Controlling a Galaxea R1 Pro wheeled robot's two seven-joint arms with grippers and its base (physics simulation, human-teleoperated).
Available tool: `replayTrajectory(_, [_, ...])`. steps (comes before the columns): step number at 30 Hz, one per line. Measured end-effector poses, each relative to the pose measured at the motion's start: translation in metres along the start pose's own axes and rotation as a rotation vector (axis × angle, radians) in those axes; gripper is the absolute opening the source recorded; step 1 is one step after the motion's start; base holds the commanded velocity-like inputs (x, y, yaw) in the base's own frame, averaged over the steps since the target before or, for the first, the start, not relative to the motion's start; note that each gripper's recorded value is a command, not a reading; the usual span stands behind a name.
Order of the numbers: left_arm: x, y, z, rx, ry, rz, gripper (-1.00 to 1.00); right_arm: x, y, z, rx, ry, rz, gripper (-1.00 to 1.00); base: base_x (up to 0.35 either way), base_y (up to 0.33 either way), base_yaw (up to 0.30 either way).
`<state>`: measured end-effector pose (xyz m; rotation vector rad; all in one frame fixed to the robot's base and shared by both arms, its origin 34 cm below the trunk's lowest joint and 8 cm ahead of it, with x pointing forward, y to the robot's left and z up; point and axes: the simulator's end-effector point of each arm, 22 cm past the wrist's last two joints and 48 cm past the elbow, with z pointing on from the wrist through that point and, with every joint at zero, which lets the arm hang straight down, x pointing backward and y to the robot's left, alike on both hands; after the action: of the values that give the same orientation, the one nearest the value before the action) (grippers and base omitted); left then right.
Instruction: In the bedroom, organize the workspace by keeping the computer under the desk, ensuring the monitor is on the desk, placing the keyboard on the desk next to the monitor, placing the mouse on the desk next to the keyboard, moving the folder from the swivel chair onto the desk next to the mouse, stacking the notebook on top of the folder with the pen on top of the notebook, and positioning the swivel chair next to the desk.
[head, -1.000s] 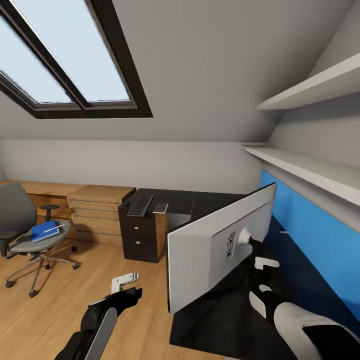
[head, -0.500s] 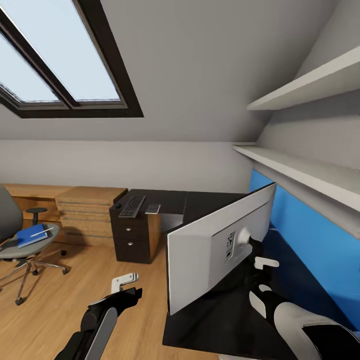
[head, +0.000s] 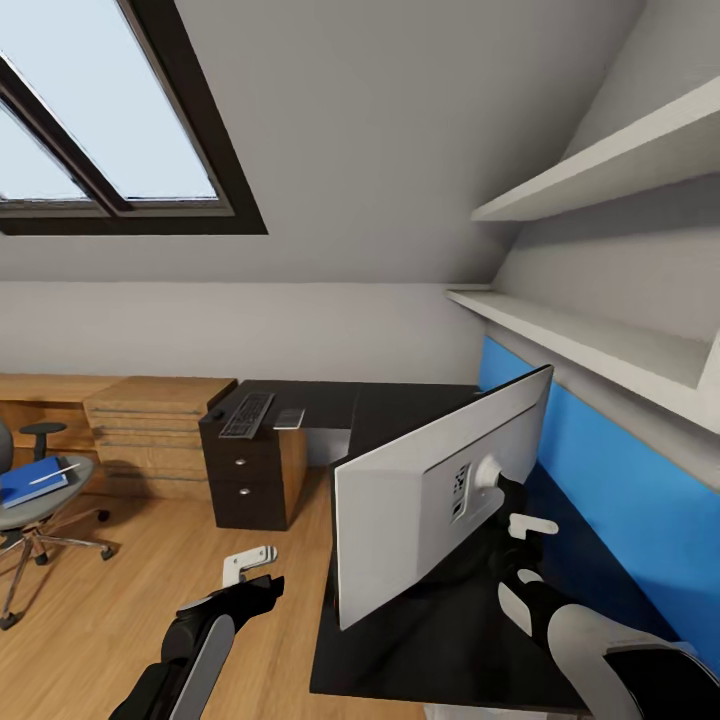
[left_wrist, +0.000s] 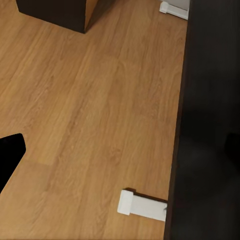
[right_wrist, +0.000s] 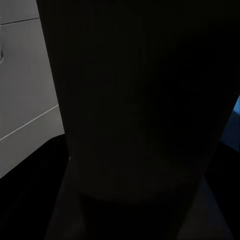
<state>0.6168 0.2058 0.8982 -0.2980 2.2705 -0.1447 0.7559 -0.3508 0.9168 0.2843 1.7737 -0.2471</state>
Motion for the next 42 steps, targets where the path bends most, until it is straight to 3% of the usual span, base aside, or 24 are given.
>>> replayTrajectory(30, [0.0001, 0.0, -0.0001, 0.0, 0.001, 0.0, 1.0, 0.0002, -0.0005, -0.0002, 0.002, 0.0, 0.002, -1.0, 0.002, 0.0, -0.001])
replayTrajectory(42, [-0.0003, 0.0001, -0.0005, -0.001, -0.002, 0.001, 1.0, -0.0002, 0.0, -0.0006, 0.001, -0.001, 0.002, -1.0, 0.218, -0.042, 0.0])
